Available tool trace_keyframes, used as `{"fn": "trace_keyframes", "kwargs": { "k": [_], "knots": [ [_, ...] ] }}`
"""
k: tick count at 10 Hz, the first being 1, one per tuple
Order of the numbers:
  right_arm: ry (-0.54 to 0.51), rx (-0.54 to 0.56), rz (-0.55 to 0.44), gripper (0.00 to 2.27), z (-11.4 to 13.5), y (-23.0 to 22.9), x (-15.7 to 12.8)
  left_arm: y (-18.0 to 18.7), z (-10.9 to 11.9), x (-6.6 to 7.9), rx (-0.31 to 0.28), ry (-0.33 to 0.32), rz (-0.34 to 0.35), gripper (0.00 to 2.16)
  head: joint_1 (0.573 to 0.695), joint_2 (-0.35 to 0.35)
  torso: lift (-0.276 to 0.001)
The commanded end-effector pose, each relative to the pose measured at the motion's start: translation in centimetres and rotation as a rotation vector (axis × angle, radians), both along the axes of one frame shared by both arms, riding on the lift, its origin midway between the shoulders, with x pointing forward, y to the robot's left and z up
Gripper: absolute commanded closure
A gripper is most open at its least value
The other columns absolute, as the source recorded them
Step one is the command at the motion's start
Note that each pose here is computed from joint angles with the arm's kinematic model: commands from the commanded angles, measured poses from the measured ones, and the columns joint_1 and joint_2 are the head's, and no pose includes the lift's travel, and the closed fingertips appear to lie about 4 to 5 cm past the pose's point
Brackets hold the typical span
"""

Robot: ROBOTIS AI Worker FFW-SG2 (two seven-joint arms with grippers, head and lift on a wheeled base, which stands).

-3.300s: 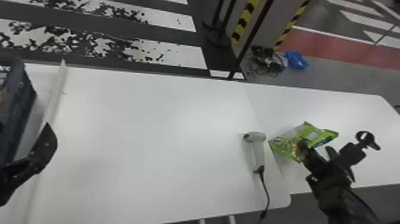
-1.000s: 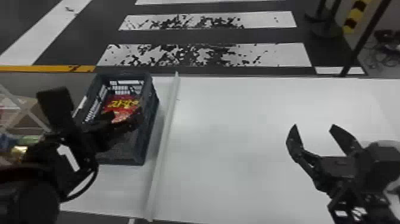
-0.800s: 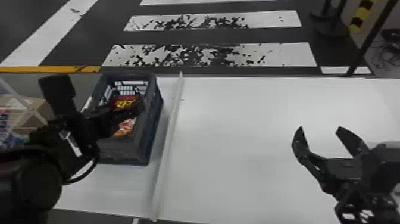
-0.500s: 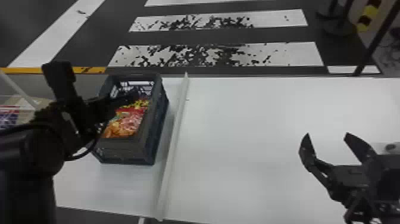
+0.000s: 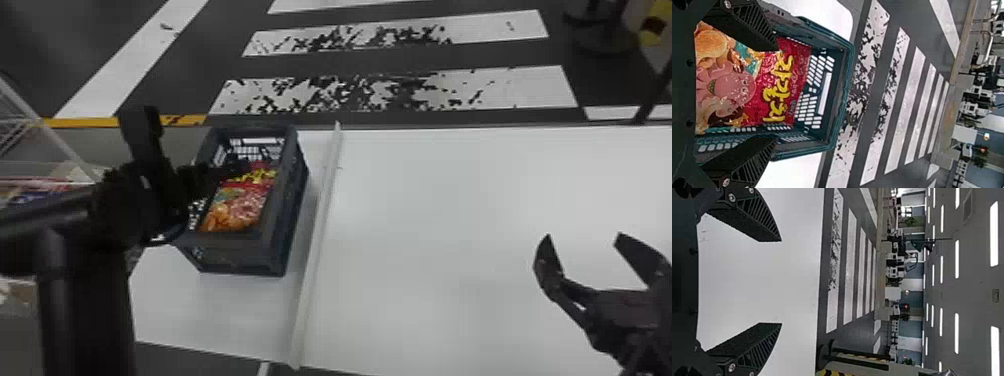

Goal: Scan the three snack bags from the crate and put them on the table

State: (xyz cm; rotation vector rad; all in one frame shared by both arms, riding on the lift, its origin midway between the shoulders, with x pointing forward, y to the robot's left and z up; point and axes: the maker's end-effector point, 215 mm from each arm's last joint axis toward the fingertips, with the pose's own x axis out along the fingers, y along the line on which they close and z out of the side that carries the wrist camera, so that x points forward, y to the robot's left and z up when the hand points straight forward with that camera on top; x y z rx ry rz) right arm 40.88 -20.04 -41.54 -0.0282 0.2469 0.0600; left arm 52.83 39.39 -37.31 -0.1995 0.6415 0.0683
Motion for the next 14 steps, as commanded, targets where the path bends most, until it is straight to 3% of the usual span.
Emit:
{"fn": "trace_keyframes", "kwargs": {
  "k": [1,3,5,9,11,13,14],
  "knots": [
    [-0.002,-0.006,0.008,0.13,0.1,0.0,-0.1,-0.1,-1.3,0.1,0.016,0.051,-0.005,0.09,0.695,0.227,-0.094],
    [-0.006,-0.010,0.013,0.13,0.3,-0.2,-0.2,-0.2,-1.6,1.1,0.010,0.064,-0.008,0.09,0.695,0.225,-0.094],
    [-0.008,-0.026,0.015,0.13,0.3,-0.5,-0.2,0.2,-2.6,1.1,0.011,0.094,0.000,0.09,0.695,0.220,-0.094],
    [-0.018,-0.036,0.015,0.13,0.6,-0.6,0.1,0.3,-5.8,1.1,0.017,0.179,0.001,0.09,0.695,0.216,-0.094],
    [-0.019,-0.039,0.015,0.13,0.5,-0.5,0.4,-0.1,-7.5,1.3,-0.009,0.221,-0.009,0.11,0.695,0.218,-0.094],
    [-0.028,-0.038,0.014,0.13,0.6,-0.5,0.9,-0.5,-9.1,0.9,-0.038,0.295,-0.021,0.48,0.695,0.212,-0.094],
    [-0.032,-0.039,0.008,0.13,0.6,-0.6,1.1,-0.3,-9.8,0.7,-0.042,0.310,-0.013,1.23,0.695,0.210,-0.094]
  ]
}}
